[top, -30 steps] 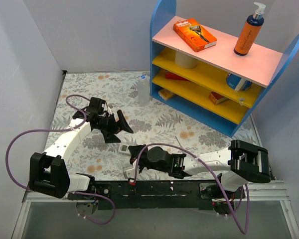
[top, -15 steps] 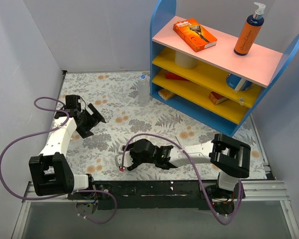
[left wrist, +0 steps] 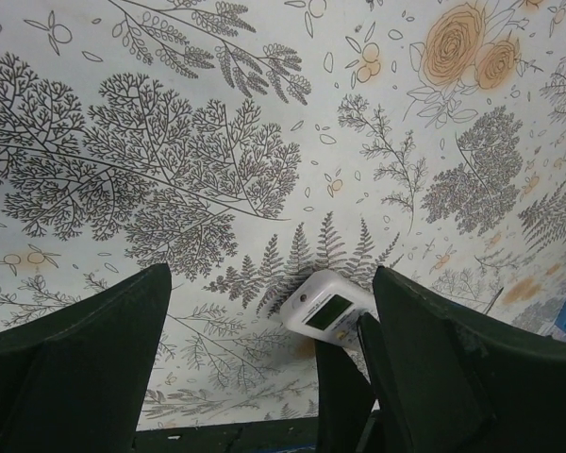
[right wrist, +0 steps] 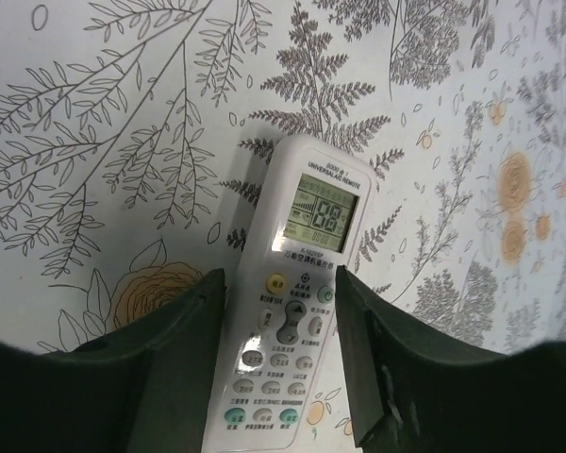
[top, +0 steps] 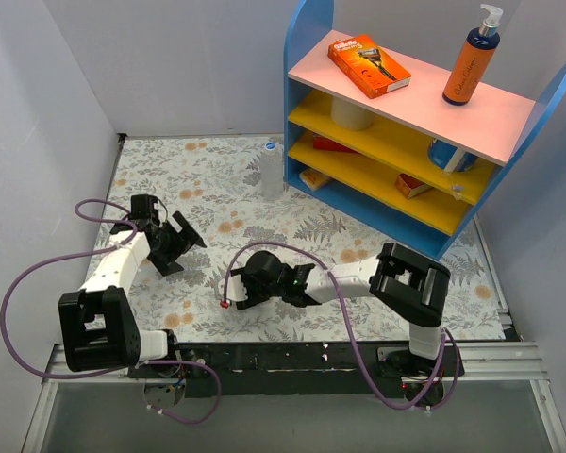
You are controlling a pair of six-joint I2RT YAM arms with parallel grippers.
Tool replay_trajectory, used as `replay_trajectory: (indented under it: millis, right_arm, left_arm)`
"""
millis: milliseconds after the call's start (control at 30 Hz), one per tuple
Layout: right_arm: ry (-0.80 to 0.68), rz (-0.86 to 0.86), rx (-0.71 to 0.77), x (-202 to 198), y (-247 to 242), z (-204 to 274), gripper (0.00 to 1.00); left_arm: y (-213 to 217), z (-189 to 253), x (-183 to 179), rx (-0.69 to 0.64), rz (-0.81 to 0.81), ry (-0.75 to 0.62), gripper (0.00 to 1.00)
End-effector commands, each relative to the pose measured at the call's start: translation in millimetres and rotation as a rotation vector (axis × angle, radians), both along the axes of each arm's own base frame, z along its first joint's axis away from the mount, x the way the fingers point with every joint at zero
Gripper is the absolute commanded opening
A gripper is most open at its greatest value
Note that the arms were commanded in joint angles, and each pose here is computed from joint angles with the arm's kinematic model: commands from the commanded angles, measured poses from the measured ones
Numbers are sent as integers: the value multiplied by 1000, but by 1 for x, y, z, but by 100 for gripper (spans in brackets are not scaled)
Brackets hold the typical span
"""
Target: Unload the batteries from the remote control
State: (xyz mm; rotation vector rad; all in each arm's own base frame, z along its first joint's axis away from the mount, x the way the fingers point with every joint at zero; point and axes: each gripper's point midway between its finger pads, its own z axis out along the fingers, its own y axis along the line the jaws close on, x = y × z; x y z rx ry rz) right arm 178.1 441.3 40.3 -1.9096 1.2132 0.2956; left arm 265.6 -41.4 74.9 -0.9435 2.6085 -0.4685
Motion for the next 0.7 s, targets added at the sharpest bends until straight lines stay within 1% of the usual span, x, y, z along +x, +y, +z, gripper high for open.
replay_trajectory:
  millis: [0,33,67,233,267,400,433,500,600,667]
  right_arm:
    - [161,-11,-28,0,-1,-10,53]
    - [220,-22,-26,-3,0,-12,50]
    - [247,-40,-27,2,-1,-12,43]
    - [408,-95,-24,4,2,-9,29]
    - [449,-129,-11,6,1,-7,27]
    - [611,-173,49,6,0,4,24]
    - [640,-198,67,13,-3,6,22]
    - [726,-225,105,13,-4,13,19]
    - [810,-264,156,19,-10,19,15]
    - [833,-297,172,27,-16,19,14]
  left_arm:
    - [-7,10,6,-30,-32,-67,89]
    - [-9,12,6,-40,-35,-71,89]
    - [-10,13,6,-47,-37,-77,89]
    - [-14,18,6,-66,-53,-100,88]
    - [-15,19,5,-69,-54,-102,88]
    - [-21,25,4,-102,-80,-130,87]
    - [-24,25,2,-116,-86,-131,86]
    - [-32,32,1,-159,-105,-163,86]
    - [-44,34,-4,-228,-119,-179,84]
    - [-50,33,-7,-254,-123,-172,84]
